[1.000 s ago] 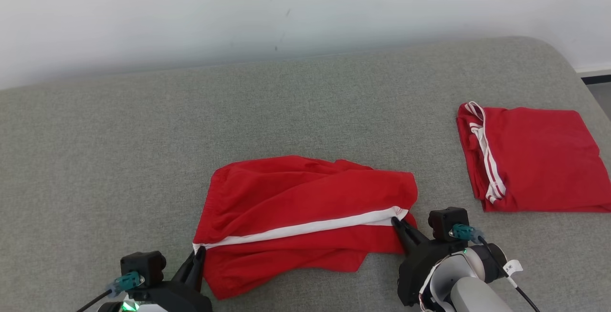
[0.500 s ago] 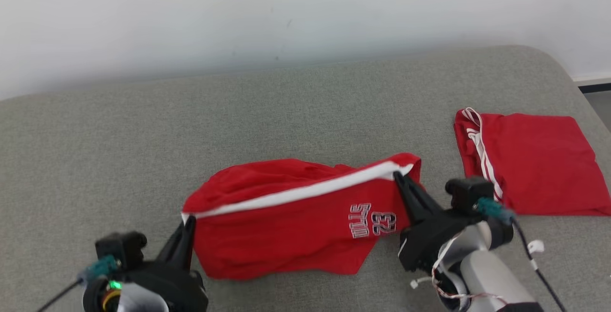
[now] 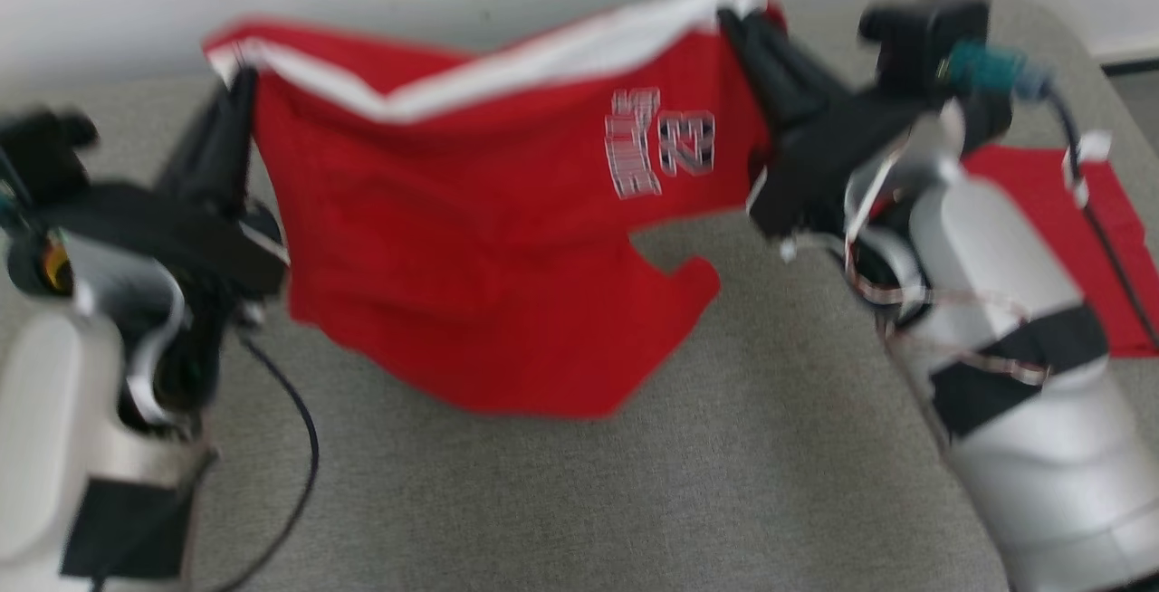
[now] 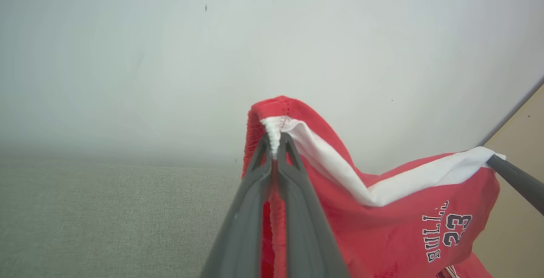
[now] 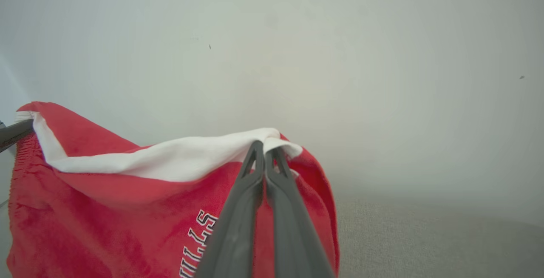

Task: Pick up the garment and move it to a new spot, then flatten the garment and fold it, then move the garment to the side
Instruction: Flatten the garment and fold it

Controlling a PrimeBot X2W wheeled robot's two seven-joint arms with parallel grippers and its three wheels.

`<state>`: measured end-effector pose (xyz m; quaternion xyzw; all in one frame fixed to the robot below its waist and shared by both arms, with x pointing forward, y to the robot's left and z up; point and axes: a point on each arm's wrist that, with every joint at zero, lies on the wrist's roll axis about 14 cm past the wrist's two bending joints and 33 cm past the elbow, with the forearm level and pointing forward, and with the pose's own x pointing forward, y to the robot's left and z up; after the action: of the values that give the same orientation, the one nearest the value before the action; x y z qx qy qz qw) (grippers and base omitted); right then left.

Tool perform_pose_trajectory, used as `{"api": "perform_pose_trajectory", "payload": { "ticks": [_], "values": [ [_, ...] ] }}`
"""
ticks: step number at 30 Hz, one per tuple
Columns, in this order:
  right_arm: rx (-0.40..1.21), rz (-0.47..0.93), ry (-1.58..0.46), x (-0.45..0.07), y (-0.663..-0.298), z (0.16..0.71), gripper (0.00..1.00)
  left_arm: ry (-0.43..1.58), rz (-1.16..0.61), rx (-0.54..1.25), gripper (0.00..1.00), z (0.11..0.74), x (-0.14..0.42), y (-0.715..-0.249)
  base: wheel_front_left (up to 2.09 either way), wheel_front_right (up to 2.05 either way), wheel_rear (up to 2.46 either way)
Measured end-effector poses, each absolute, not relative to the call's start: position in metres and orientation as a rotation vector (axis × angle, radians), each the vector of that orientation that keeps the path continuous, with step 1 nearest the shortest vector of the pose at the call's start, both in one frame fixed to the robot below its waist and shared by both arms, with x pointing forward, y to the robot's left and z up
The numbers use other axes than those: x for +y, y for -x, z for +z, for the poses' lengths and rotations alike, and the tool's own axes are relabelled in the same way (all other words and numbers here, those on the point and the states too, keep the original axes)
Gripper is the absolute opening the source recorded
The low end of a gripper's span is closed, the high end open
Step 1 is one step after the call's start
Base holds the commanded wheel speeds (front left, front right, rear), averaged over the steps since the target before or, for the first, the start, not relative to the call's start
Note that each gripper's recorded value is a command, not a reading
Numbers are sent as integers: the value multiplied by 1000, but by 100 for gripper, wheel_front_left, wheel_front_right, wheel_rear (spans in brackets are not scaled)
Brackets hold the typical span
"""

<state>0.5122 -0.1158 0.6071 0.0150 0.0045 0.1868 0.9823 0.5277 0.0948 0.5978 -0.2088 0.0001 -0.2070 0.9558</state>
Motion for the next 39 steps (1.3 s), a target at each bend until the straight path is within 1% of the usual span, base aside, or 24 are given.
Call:
{"api": "perform_pose_trajectory", "payload": {
  "ticks": [7,14,18,20,21,24,29,31,35,39],
  "values": [
    [-84,323,3,-130,-581,647,0,498,-388,-84,0,631,96,-590,0,0,0],
    [-247,252,157,-146,-631,677,0,540,-351,-218,0,661,106,-639,0,0,0],
    [-349,222,268,-153,-647,693,0,522,-331,-249,0,659,108,-658,0,0,0],
    [-399,201,286,-157,-653,703,0,533,-324,-308,0,668,110,-664,0,0,0],
    [-451,182,307,-160,-656,712,0,556,-312,-370,0,679,112,-669,0,0,0],
    [-531,139,299,-167,-657,734,0,589,-290,-451,0,692,118,-672,0,0,0],
    [-646,99,341,-167,-651,762,0,643,-267,-538,0,704,127,-673,0,0,0],
    [-650,105,369,-162,-654,756,0,655,-255,-514,0,689,127,-678,0,0,0],
    [-530,145,385,-154,-670,696,0,659,-231,-392,0,628,127,-687,0,0,0],
    [-433,189,362,-146,-676,646,0,640,-262,-283,0,578,121,-683,0,0,0]
  ]
}}
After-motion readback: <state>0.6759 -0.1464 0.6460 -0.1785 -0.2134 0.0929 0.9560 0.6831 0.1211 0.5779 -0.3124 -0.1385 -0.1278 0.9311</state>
